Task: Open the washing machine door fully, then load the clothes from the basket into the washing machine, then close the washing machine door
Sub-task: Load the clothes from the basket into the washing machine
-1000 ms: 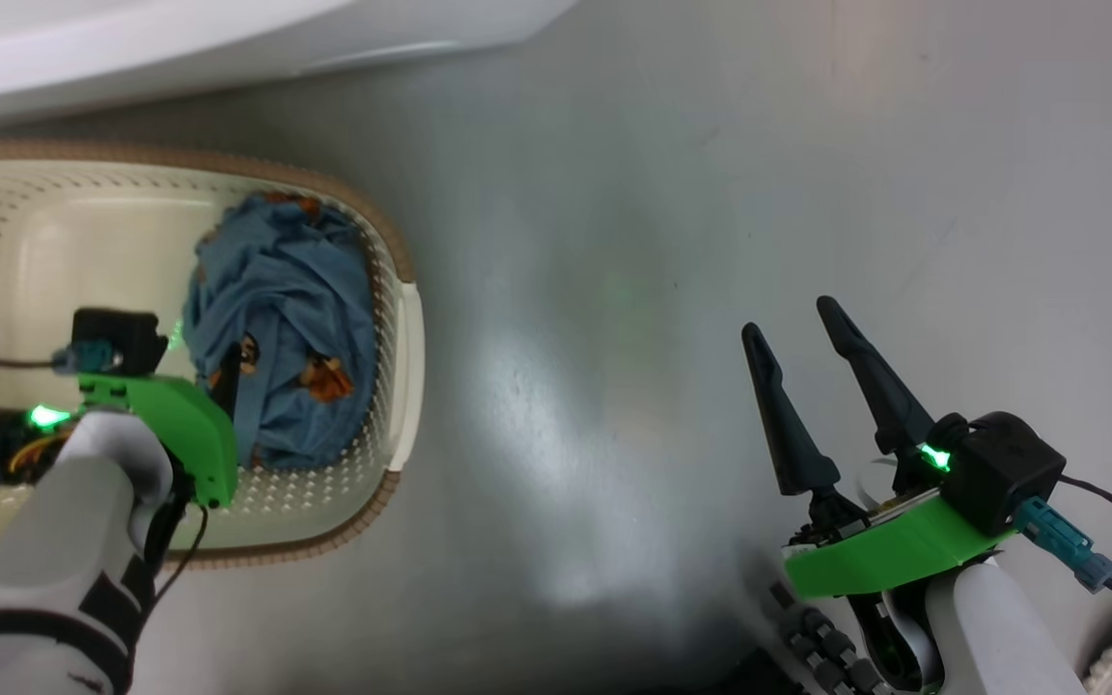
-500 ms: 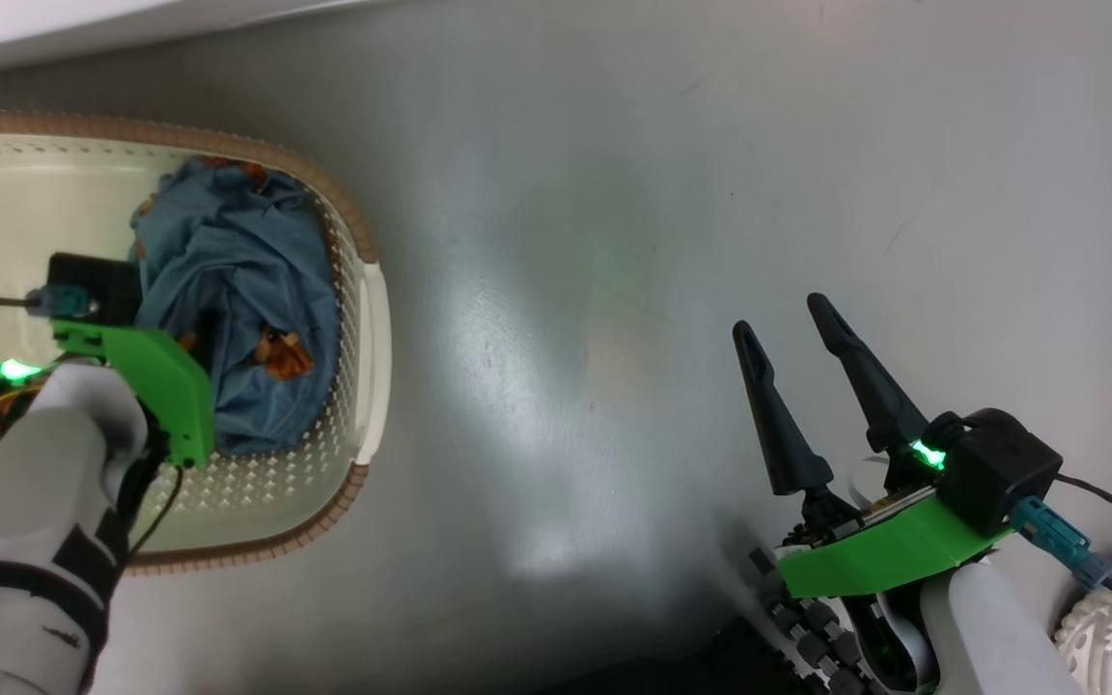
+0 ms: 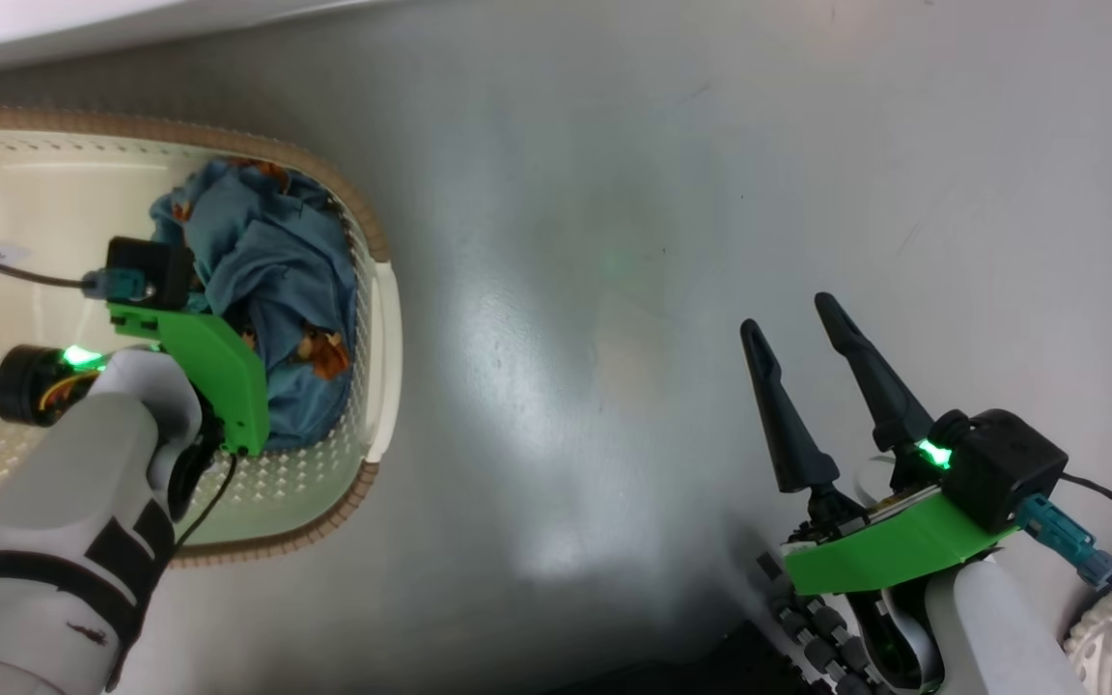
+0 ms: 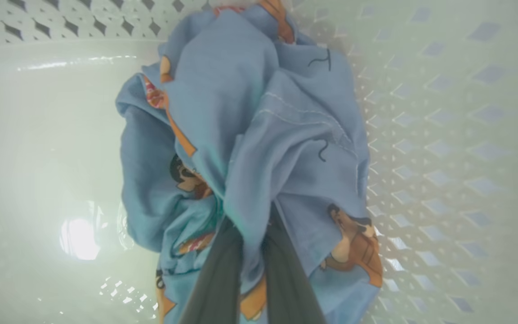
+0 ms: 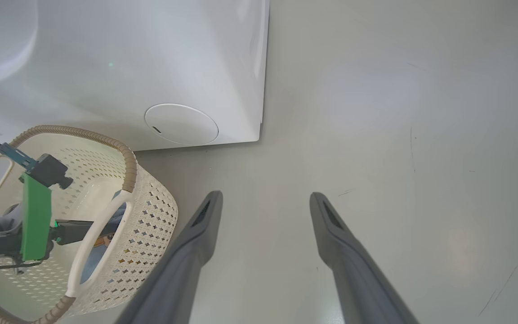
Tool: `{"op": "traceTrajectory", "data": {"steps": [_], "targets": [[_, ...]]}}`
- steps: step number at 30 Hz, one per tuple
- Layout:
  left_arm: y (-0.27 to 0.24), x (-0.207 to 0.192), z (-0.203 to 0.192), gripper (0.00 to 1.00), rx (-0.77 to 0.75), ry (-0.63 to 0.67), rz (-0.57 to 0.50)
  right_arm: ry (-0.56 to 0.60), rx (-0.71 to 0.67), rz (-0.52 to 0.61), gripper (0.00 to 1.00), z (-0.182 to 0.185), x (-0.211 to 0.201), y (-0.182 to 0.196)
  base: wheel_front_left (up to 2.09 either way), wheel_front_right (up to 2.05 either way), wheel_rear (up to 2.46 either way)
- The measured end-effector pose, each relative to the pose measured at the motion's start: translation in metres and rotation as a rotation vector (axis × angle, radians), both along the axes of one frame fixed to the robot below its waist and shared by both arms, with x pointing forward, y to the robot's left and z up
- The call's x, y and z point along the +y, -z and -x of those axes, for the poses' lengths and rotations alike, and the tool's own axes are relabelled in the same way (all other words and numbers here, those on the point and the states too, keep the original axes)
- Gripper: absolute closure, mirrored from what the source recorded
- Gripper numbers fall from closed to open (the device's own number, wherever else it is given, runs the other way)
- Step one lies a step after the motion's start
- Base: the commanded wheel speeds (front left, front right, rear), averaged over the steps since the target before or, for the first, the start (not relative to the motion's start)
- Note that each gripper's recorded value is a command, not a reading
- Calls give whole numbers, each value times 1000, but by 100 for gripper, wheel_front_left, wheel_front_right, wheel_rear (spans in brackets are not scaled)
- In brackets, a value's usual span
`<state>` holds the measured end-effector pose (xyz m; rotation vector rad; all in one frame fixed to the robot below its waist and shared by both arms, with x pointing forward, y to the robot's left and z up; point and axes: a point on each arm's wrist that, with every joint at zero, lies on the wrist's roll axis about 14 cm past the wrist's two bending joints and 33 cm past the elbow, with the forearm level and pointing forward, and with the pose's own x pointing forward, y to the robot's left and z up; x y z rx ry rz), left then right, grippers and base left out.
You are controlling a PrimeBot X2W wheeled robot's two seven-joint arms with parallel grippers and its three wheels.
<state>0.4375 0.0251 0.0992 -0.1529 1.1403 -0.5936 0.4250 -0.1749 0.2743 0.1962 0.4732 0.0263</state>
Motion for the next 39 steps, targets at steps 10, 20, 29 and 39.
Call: {"op": "traceTrajectory", "data": {"steps": [10, 20, 29, 39], "targets": [[-32, 10, -16, 100, -93, -83, 58, 3, -64, 2, 0, -13, -2, -20, 0, 0, 0], [-76, 34, -5, 100, -180, -199, 85, -14, -167, 4, 0, -30, 3, -57, 0, 0, 0], [-139, 51, -16, 100, -308, -333, 134, -52, -266, 16, 0, -38, 14, -97, 0, 0, 0], [-226, 77, -6, 100, -547, -448, 172, -84, -355, 16, 0, -26, 27, -142, 0, 0, 0]]}}
